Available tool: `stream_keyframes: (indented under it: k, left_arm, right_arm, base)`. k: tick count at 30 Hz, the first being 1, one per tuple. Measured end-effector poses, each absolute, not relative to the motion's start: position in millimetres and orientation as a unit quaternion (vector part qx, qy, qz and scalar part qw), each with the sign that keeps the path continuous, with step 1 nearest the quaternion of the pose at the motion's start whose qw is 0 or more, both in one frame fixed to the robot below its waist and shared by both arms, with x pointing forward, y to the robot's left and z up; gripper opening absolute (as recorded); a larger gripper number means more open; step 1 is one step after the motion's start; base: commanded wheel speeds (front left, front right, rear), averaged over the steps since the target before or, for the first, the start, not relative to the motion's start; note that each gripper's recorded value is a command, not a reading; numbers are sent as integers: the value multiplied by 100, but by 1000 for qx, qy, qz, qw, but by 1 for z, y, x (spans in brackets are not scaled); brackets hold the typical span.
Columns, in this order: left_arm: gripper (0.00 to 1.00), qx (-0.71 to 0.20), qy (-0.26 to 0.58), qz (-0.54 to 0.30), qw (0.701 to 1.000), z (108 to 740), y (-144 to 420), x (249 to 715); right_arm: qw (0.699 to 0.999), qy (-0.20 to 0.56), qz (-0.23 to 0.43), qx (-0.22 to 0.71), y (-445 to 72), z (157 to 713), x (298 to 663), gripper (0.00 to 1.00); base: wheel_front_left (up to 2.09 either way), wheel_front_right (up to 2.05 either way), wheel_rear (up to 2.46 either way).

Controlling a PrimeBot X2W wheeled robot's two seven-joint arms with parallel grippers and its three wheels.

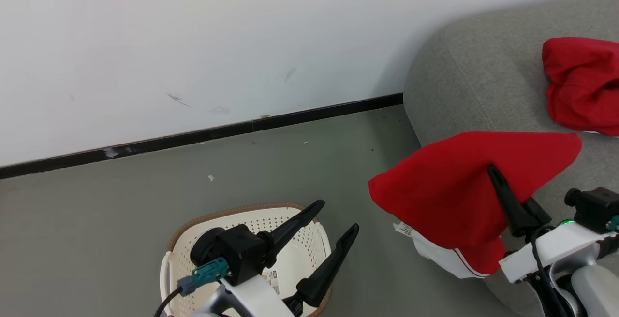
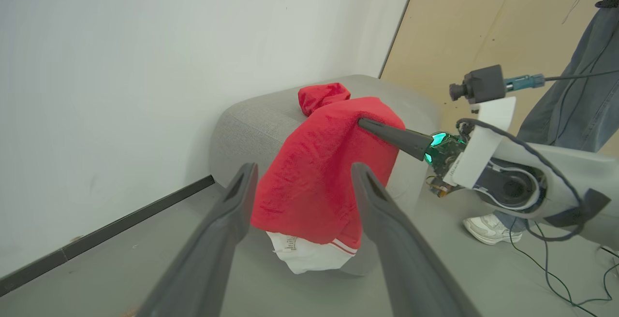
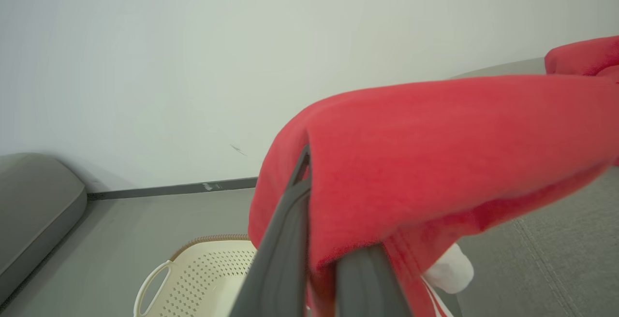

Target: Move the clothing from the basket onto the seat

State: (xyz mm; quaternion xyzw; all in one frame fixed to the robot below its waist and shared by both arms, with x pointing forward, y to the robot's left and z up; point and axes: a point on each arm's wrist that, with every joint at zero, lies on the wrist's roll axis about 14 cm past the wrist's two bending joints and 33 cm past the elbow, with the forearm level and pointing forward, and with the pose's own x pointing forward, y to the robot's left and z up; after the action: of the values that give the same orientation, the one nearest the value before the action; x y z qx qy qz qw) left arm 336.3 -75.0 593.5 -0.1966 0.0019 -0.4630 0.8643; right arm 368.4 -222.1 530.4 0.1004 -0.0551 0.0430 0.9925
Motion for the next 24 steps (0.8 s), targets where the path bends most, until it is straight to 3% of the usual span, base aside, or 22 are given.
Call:
stream_keyframes:
  k: [10,24]
  left_arm:
    - [100,-203,22,-496,844,582,-97,333]
    - [100,-208,45,-499,840,563,-102,339]
  right_arm:
    - [988,-68,-53,126,-289,538,359,0]
    - [972,-80,-161,154,-379,556,383,0]
  base:
    - [0,0,0]
    - [0,0,0]
